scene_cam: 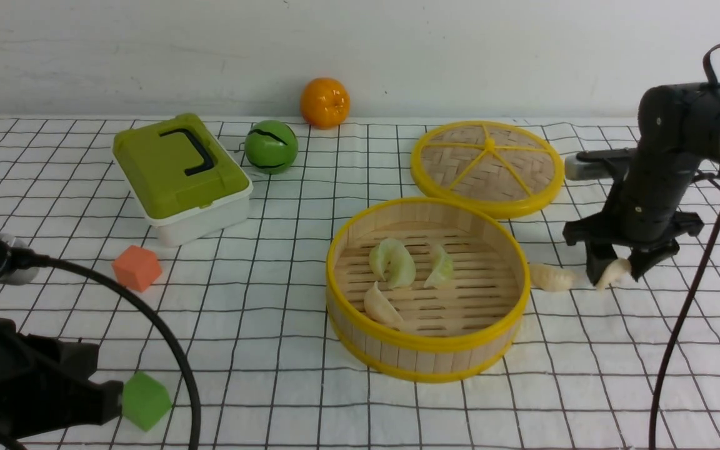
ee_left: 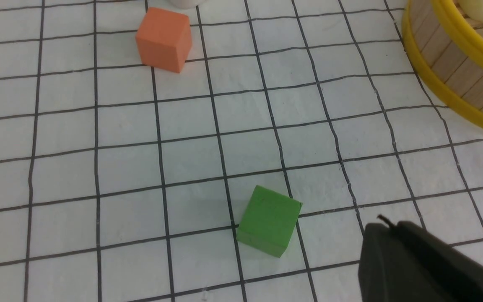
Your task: Put the dumplings into the steamer on the table with the white tablecloth.
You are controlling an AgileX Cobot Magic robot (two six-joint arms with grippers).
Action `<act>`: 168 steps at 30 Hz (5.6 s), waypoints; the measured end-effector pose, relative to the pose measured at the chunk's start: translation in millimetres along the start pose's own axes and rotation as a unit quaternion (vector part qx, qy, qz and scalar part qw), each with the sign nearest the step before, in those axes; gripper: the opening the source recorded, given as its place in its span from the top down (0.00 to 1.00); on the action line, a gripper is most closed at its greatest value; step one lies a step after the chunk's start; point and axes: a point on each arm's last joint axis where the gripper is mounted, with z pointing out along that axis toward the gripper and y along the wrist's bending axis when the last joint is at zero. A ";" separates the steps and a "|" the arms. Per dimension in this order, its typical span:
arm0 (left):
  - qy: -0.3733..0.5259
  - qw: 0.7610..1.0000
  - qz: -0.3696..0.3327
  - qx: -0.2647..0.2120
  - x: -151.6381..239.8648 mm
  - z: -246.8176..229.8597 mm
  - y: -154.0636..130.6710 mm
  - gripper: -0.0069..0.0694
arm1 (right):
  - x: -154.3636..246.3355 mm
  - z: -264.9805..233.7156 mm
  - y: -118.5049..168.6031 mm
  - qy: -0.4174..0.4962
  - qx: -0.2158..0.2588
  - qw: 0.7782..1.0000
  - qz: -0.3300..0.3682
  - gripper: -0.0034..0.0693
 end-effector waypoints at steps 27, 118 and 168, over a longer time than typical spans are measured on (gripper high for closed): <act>-0.001 1.000 -0.001 0.001 -0.2 0.0 -0.2 0.86 | 70.7 -24.7 209.3 0.019 -0.119 0.882 -0.455 0.39; 0.000 0.999 -0.030 0.015 -0.1 0.0 -2.8 0.77 | 43.0 -14.0 161.2 0.020 -0.193 0.963 -0.186 0.70; 0.004 0.999 -0.032 0.014 0.6 0.0 -2.7 0.72 | 335.0 -197.5 7.3 -0.544 -0.008 0.801 -0.250 0.96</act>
